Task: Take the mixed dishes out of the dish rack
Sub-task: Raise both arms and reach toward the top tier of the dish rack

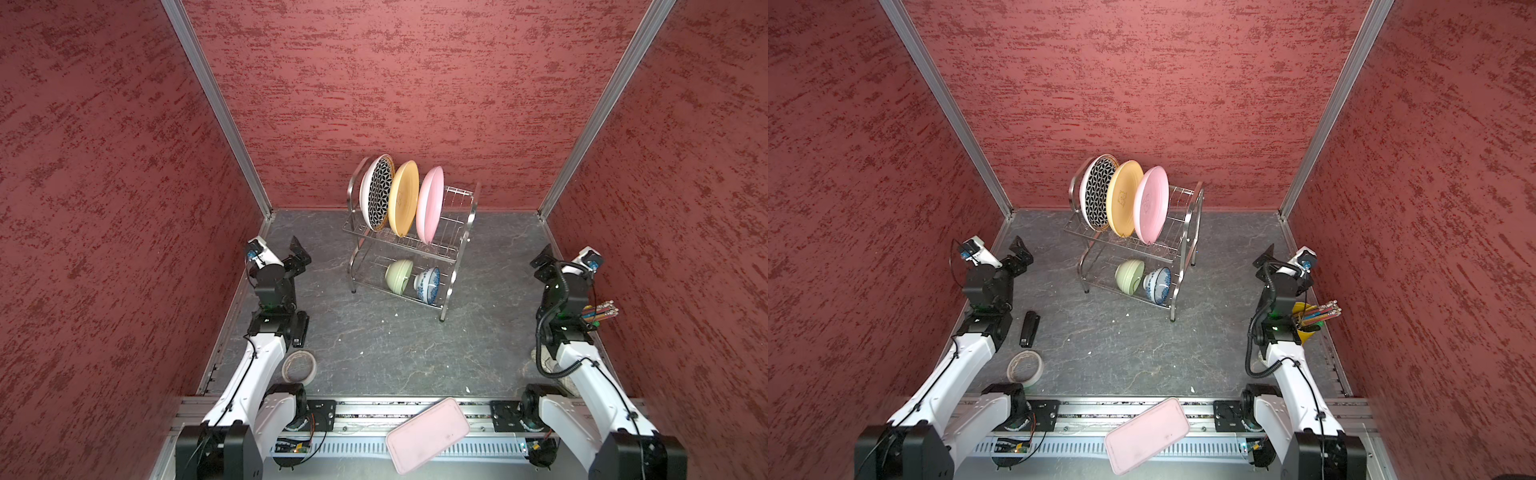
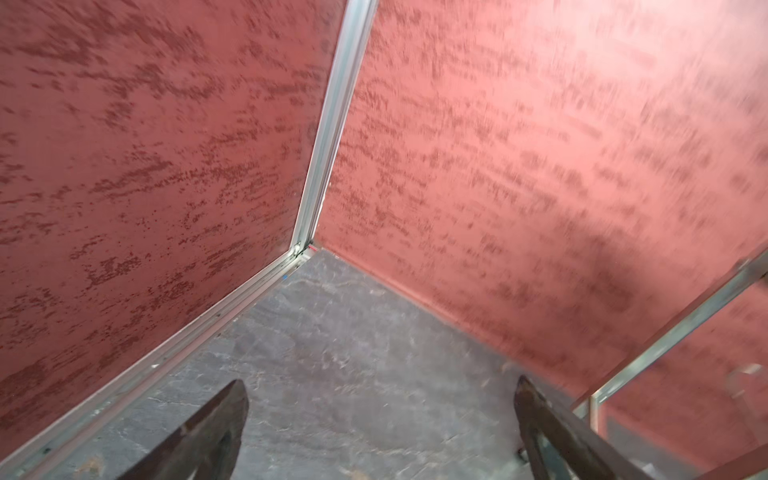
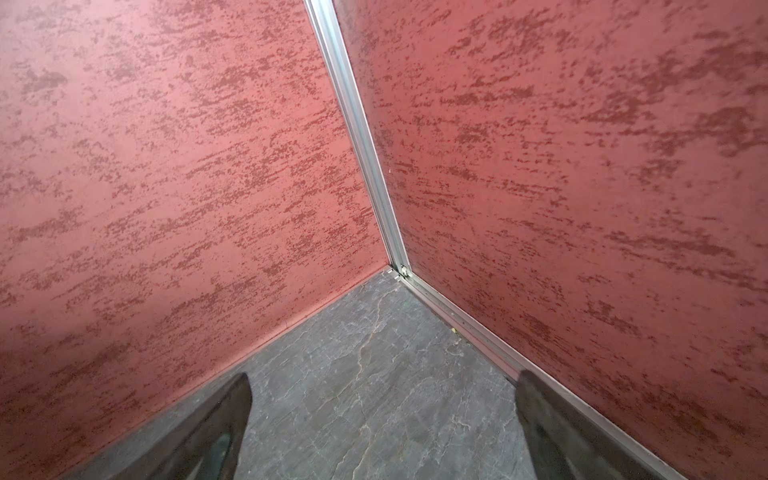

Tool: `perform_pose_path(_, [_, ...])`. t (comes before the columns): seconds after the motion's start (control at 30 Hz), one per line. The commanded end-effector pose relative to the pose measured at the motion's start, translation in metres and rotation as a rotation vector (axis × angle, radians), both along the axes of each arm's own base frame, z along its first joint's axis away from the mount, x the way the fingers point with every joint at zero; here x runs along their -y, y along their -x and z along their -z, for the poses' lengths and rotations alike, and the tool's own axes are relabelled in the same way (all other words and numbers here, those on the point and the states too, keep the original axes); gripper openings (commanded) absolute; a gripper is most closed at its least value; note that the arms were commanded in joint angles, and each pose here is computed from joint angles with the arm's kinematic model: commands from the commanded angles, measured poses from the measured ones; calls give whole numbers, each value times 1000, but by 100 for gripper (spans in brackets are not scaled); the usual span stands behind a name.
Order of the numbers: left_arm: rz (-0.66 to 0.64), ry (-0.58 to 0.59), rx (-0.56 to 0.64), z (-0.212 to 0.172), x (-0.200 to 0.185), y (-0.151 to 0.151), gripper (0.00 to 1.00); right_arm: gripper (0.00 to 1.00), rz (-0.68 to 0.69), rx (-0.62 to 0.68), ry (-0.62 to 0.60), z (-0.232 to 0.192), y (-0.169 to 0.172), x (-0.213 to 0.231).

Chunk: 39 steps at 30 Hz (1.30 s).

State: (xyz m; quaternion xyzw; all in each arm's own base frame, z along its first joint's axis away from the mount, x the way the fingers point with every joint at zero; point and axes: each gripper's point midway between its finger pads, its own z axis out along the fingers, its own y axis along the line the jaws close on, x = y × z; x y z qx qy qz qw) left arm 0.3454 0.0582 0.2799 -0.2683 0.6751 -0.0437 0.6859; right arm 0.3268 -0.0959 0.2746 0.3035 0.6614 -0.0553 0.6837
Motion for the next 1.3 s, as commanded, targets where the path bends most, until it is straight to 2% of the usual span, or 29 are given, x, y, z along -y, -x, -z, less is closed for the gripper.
perform_pose_path(0.0, [39,177,-51,22,1,9,99,99,33,-176,-81,22,11,1])
perform_pose_path(0.1, [95,276,-3,10,-2,12,100,99,-43,-192,-87,9,10,-10])
perform_pose_path(0.2, [137,370,-45,3,-5,8,99,95,-120,-213,-100,-5,9,-23])
perform_pose_path(0.33, [230,409,-79,-5,8,-1,97,91,-206,-203,-111,-26,12,-37])
perform_pose_path(0.47, [290,427,-81,-17,19,-2,94,81,-350,-191,-119,-51,10,-62])
perform_pose_path(0.53, [316,422,-105,-26,25,-3,93,74,-437,-193,-123,-61,7,-76])
perform_pose_path(0.67, [425,358,-127,-53,52,-7,93,38,-565,-153,-145,-85,2,-98])
perform_pose_path(0.8, [572,278,-95,-83,90,-14,87,24,-775,-92,-182,-109,-1,-133])
perform_pose_path(0.87, [644,253,-88,-93,107,-21,85,27,-876,-87,-221,-114,-4,-150])
perform_pose_path(1.0, [819,274,-52,-108,133,-35,85,57,-939,-83,-193,-128,0,-170])
perform_pose_path(1.03, [862,292,-45,-110,137,-40,85,62,-948,-79,-176,-133,4,-176])
perform_pose_path(1.13, [942,339,-60,-110,146,-57,87,67,-1009,-66,-146,-146,12,-197])
perform_pose_path(1.27, [992,380,-92,-108,155,-77,86,67,-1032,-92,-77,-151,16,-226])
